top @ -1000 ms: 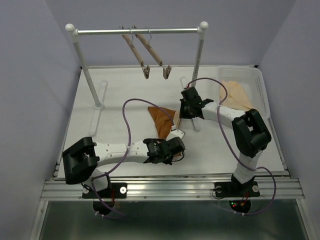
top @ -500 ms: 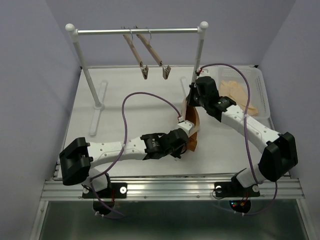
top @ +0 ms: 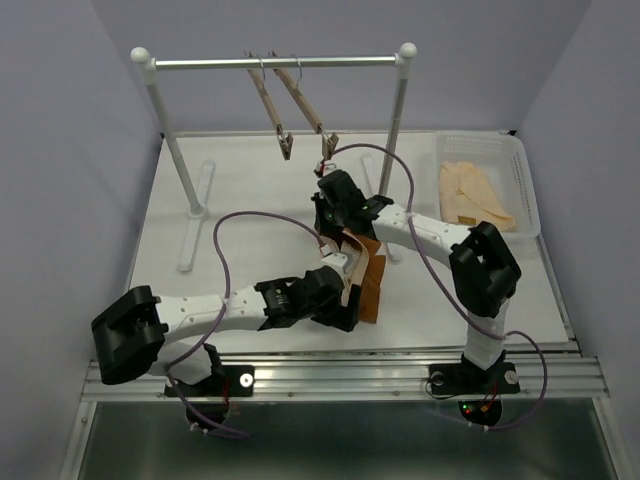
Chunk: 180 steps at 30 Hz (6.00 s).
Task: Clip the underwear to the hanger
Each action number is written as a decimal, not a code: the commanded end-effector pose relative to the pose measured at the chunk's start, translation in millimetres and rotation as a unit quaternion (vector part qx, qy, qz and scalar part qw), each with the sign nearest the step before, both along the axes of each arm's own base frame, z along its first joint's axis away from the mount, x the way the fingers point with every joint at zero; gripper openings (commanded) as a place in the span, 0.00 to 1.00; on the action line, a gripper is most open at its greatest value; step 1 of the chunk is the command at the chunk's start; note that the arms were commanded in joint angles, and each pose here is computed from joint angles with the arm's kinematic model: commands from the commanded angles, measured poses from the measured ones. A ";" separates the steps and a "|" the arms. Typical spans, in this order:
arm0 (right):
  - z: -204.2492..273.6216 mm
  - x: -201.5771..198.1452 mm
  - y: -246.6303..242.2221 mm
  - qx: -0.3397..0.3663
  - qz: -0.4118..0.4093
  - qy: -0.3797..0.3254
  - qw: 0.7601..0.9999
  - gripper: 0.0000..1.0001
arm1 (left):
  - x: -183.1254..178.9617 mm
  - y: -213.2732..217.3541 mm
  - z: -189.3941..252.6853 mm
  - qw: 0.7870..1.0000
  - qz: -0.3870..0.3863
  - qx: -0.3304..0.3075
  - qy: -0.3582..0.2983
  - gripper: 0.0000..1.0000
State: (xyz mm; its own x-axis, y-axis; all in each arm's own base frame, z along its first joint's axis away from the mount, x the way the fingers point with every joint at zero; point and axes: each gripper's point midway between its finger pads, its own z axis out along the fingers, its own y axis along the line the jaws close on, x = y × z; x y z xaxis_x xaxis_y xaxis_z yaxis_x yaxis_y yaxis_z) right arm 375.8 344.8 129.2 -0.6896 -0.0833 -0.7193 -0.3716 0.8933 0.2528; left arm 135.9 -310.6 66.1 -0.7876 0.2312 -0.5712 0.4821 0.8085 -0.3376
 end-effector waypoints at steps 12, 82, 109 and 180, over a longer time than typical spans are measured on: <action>3.8 -8.4 115.1 0.140 0.040 0.054 0.988 0.11 | 14.7 53.2 65.3 0.984 0.149 -0.088 -0.040 0.99; -56.2 -162.5 -94.6 -0.098 0.138 0.099 0.981 0.01 | 255.6 122.4 32.4 0.903 0.403 0.120 -0.090 0.49; -18.1 -250.0 55.0 -0.154 0.420 -0.070 0.892 0.82 | 214.2 214.3 11.9 0.802 0.597 0.016 -0.011 0.75; -90.0 -26.1 -52.1 0.076 -0.010 0.083 0.994 1.00 | 279.0 185.0 -28.5 0.871 0.490 -0.002 0.041 0.41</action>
